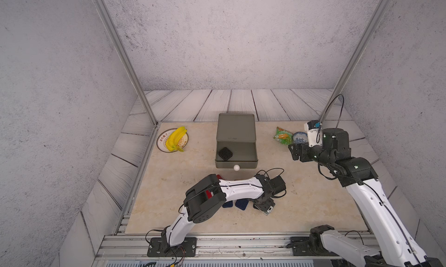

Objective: Place the brooch boxes into the drawer by color
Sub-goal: Pick up the brooch box from the center of the board.

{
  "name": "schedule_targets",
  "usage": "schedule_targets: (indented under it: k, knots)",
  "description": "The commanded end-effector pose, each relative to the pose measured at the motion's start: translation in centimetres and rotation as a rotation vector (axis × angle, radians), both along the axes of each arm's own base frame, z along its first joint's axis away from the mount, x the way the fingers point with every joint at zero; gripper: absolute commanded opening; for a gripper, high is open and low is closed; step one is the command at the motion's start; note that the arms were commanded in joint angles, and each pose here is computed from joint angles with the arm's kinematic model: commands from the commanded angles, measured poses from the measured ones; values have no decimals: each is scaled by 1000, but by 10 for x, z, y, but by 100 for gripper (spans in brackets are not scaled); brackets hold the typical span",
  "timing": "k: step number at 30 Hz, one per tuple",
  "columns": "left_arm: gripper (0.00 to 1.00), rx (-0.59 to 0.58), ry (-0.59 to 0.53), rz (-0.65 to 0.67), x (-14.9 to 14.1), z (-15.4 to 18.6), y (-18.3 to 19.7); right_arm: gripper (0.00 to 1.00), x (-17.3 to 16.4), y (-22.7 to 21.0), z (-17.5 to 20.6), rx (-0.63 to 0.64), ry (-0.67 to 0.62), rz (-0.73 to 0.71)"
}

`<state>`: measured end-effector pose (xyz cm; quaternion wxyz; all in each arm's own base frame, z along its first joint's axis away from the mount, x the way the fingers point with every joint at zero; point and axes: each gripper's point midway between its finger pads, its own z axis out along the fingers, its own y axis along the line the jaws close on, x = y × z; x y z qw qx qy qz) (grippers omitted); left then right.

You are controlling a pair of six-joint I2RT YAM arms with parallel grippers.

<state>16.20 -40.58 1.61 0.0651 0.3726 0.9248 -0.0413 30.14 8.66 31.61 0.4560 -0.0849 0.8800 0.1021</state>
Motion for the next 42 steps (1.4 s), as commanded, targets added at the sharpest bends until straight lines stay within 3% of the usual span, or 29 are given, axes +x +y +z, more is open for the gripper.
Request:
schedule_targets:
  k: [1,12,17,29,35,42]
  knots:
    - [79,32,7,3,2,-4,5,89,0,2,1,5,-13,14]
    - [54,6,-5,-12,0,26,6,89,1,2,1,5,-15,16]
    - [54,-13,-41,-42,-5,58,10,89,1,1,3,4,-21,13]
    - [56,-151,-148,-104,-20,189,27,89,2,-7,15,12,-76,-35]
    - [59,-214,-276,-76,11,246,41,89,1,-7,16,26,-87,-39]
    - [59,-231,-332,60,94,274,72,89,-2,-5,18,35,-90,-32]
